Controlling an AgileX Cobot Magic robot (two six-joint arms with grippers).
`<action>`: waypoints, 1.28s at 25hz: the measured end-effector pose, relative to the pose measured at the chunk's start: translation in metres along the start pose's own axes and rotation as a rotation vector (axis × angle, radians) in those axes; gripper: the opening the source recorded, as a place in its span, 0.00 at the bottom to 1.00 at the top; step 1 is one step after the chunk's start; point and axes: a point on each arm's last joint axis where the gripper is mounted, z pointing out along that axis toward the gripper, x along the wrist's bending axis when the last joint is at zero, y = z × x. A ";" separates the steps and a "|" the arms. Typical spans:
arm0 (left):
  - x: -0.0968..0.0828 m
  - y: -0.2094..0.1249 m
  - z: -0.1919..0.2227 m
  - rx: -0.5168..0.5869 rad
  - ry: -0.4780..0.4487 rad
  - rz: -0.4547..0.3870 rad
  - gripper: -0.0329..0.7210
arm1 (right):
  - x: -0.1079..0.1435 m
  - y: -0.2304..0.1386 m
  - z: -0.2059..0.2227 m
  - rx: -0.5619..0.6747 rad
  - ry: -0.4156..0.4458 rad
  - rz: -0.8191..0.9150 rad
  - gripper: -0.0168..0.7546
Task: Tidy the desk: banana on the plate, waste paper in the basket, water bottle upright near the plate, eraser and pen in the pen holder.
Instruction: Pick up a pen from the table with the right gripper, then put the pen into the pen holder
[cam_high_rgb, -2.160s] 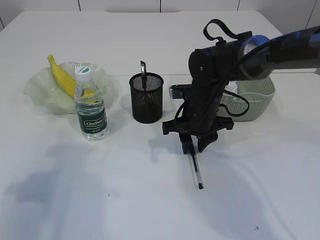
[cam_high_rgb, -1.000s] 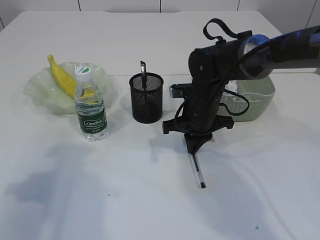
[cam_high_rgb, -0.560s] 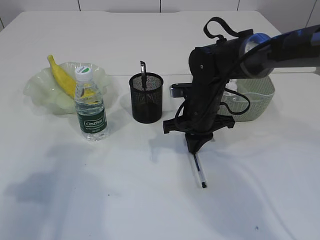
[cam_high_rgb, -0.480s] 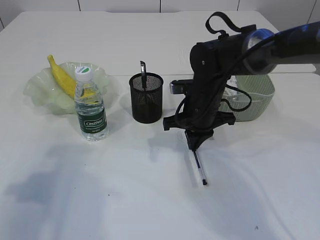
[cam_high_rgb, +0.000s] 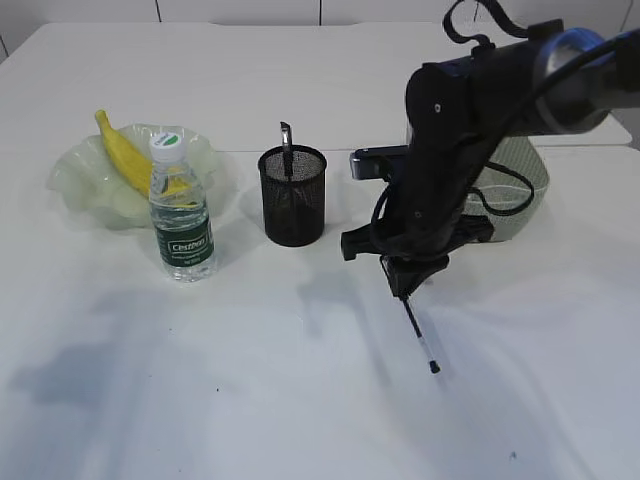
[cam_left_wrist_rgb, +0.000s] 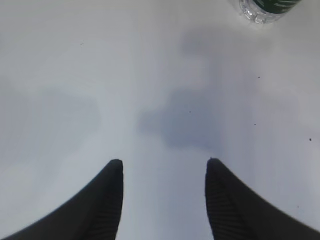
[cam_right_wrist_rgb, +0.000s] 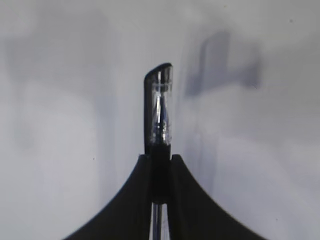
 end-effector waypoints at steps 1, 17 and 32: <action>0.000 0.000 0.000 0.000 0.000 0.000 0.53 | -0.001 -0.005 -0.001 -0.011 0.003 -0.002 0.06; 0.000 0.000 0.000 -0.004 0.000 0.000 0.53 | -0.013 -0.050 -0.048 -0.508 0.092 -0.111 0.06; 0.000 0.001 0.000 -0.008 0.000 0.000 0.53 | -0.003 -0.012 -0.080 -1.110 0.190 -0.136 0.06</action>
